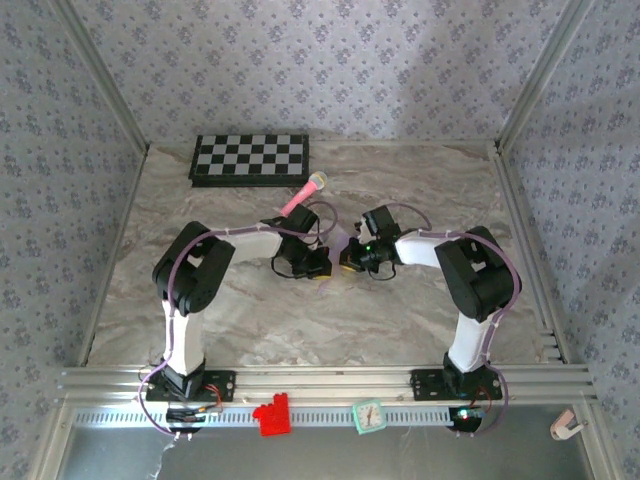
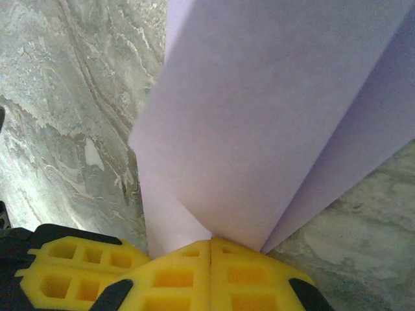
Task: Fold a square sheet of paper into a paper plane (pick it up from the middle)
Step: Fold the wing for the fifth time at the center of the table.
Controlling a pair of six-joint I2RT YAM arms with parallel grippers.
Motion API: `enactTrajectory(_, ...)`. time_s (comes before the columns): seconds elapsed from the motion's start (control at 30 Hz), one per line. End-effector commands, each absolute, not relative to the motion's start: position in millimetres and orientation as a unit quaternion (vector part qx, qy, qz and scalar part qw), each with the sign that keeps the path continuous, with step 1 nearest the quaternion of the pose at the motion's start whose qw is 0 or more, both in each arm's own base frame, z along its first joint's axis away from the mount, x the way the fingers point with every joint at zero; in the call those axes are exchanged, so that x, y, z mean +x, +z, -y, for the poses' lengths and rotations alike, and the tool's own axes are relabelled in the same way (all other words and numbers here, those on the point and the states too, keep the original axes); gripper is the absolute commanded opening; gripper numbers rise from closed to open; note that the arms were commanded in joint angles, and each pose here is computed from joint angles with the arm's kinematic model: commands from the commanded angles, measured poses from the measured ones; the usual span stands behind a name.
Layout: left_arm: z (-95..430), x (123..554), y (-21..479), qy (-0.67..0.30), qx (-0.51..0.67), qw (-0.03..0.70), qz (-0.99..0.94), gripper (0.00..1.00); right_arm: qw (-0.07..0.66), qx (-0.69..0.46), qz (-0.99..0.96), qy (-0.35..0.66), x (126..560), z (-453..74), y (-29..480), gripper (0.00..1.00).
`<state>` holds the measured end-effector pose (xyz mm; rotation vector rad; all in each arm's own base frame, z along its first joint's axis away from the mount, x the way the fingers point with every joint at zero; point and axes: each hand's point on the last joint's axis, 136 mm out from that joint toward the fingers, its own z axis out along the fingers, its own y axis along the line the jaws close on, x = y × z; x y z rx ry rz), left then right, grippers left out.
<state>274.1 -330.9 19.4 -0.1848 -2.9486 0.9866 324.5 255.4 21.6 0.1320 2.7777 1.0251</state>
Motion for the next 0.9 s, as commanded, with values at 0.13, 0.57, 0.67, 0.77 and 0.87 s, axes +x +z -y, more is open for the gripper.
enactTrajectory(0.13, 290.9, 237.5, -29.3, 0.222, -0.031, 0.090, 0.971, 0.00, 0.112, 0.071, -0.944, 0.302, 363.2, -220.1, 7.7, 0.04)
enactTrajectory(0.57, 286.5, 232.0, -33.9, 0.216, -0.034, 0.098, 0.971, 0.00, 0.122, 0.104, -0.941, 0.297, 401.3, -175.9, -5.7, 0.05)
enactTrajectory(0.67, 287.0, 231.9, -33.4, 0.217, -0.035, 0.098, 0.971, 0.00, 0.120, 0.115, -0.940, 0.297, 407.8, -166.2, -9.6, 0.06)
enactTrajectory(0.77, 286.8, 232.3, -33.4, 0.217, -0.034, 0.098, 0.971, 0.00, 0.124, 0.125, -0.939, 0.297, 417.0, -157.7, -9.3, 0.06)
enactTrajectory(0.87, 286.9, 232.1, -33.0, 0.216, -0.036, 0.098, 0.971, 0.00, 0.134, 0.130, -0.937, 0.295, 427.4, -150.3, -3.5, 0.07)
